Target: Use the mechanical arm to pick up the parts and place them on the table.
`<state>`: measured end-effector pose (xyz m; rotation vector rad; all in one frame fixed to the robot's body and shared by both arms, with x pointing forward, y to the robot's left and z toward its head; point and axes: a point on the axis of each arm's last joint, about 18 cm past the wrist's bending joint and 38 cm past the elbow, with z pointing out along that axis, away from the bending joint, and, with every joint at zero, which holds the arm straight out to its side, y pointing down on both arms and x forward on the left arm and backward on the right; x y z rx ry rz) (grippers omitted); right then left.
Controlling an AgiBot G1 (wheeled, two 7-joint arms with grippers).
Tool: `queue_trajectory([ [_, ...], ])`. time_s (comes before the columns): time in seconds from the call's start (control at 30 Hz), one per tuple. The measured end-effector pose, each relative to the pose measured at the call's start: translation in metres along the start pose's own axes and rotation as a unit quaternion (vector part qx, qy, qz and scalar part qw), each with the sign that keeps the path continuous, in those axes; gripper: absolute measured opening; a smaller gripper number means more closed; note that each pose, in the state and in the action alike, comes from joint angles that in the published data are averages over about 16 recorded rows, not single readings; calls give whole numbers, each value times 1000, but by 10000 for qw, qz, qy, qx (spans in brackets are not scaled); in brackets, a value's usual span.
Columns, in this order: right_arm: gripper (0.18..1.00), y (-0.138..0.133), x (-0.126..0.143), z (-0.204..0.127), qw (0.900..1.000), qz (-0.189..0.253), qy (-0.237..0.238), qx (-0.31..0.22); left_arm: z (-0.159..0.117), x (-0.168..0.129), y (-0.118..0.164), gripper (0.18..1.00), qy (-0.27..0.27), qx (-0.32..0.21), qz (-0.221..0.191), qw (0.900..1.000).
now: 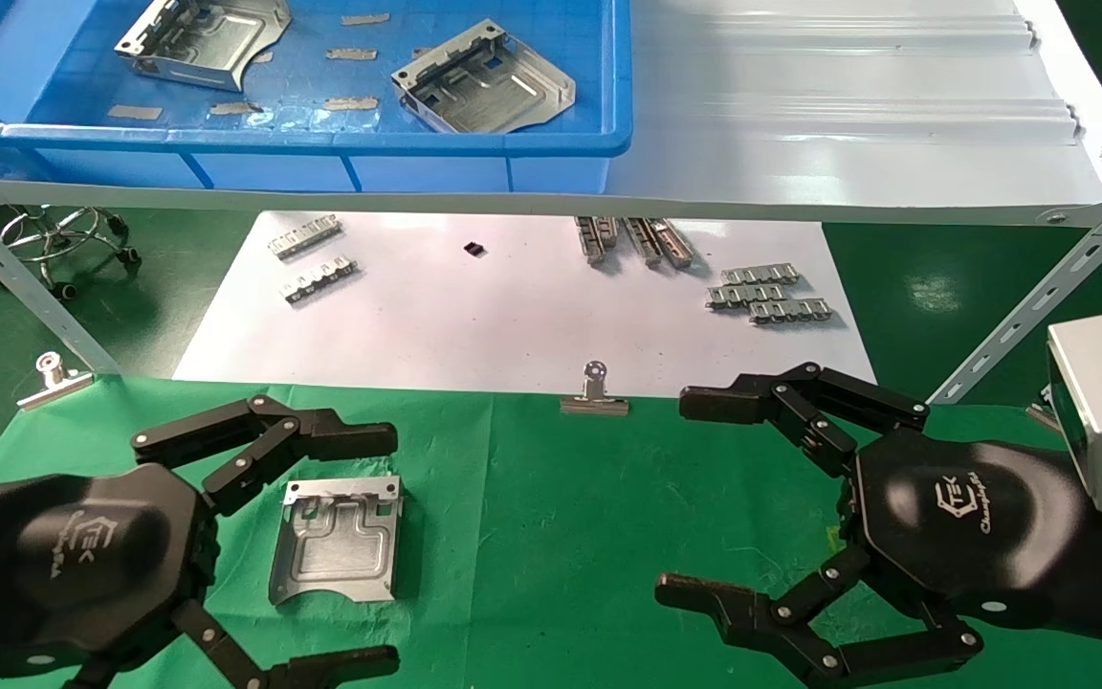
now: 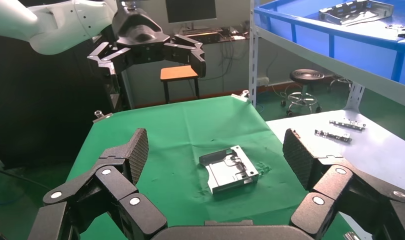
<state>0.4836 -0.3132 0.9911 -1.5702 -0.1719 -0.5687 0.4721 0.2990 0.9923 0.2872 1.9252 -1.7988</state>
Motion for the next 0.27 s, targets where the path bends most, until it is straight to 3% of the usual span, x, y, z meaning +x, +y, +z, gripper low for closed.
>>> queue_trajectory([
  [0.27,1001,0,0,0,10000,0,1,0,0,3,-2,1001,19,9,1,10000],
])
